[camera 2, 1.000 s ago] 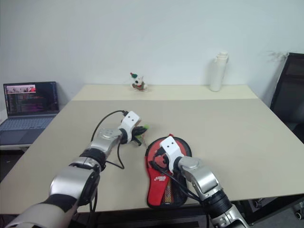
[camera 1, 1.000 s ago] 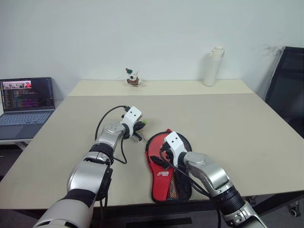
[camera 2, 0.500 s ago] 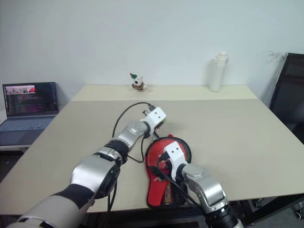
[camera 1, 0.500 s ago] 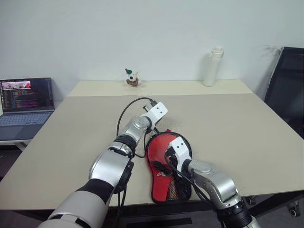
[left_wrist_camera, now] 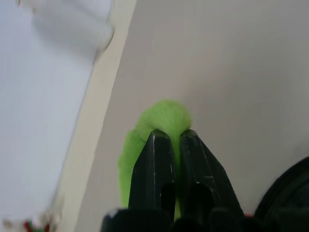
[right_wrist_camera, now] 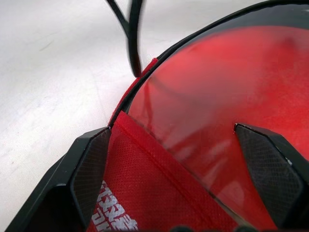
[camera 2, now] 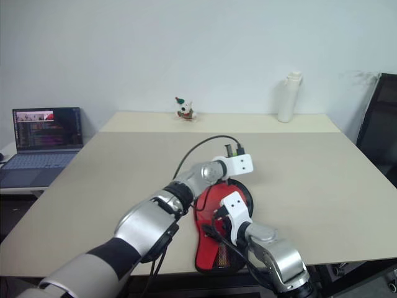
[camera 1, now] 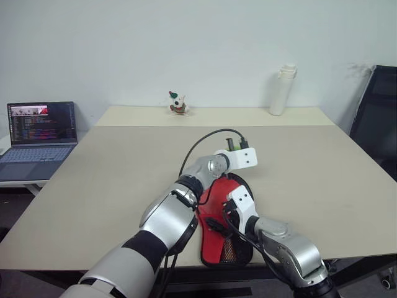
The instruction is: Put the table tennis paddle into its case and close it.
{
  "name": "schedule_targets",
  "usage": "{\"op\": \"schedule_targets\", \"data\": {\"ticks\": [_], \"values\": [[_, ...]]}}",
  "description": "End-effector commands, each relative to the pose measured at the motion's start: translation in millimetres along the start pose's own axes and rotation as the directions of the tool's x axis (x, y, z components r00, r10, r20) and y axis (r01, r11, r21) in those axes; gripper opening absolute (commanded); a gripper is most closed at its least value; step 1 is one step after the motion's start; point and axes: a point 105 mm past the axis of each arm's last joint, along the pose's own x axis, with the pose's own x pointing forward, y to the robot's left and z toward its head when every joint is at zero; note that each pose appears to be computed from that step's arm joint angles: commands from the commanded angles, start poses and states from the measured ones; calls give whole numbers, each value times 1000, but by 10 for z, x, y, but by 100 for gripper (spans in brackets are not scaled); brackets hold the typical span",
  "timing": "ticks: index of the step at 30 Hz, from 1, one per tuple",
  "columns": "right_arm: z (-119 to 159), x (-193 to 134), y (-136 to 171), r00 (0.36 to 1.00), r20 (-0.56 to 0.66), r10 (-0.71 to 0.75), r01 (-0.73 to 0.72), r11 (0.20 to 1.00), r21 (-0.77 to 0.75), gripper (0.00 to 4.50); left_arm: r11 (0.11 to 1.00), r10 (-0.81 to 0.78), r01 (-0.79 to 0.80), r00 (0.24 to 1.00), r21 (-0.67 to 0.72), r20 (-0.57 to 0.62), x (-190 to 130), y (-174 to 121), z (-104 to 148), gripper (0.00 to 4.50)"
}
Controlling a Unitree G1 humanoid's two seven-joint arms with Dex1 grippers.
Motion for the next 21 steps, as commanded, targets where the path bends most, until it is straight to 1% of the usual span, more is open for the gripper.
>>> {"op": "schedule_targets", "data": {"ticks": [1,4,10,15,20,21], "values": [[-744,-14,85,959,-279,38,4,989,147,450,991,49,-69,984,116,173,29,227,561,1],[-743,-11,94,960,-278,38,5,989,150,450,990,11,-40,978,136,207,49,124,662,1],[-736,-10,47,960,-278,26,19,987,159,450,994,-51,21,955,106,292,68,-60,894,1],[-727,-6,-5,960,-281,14,28,989,143,450,995,-81,56,941,88,328,67,-135,987,1],[-686,23,-31,962,-272,7,31,990,135,450,991,-131,131,932,24,338,57,-191,975,1],[-682,27,-32,962,-272,7,31,990,134,450,989,-141,148,929,6,343,54,-203,974,27]]}}
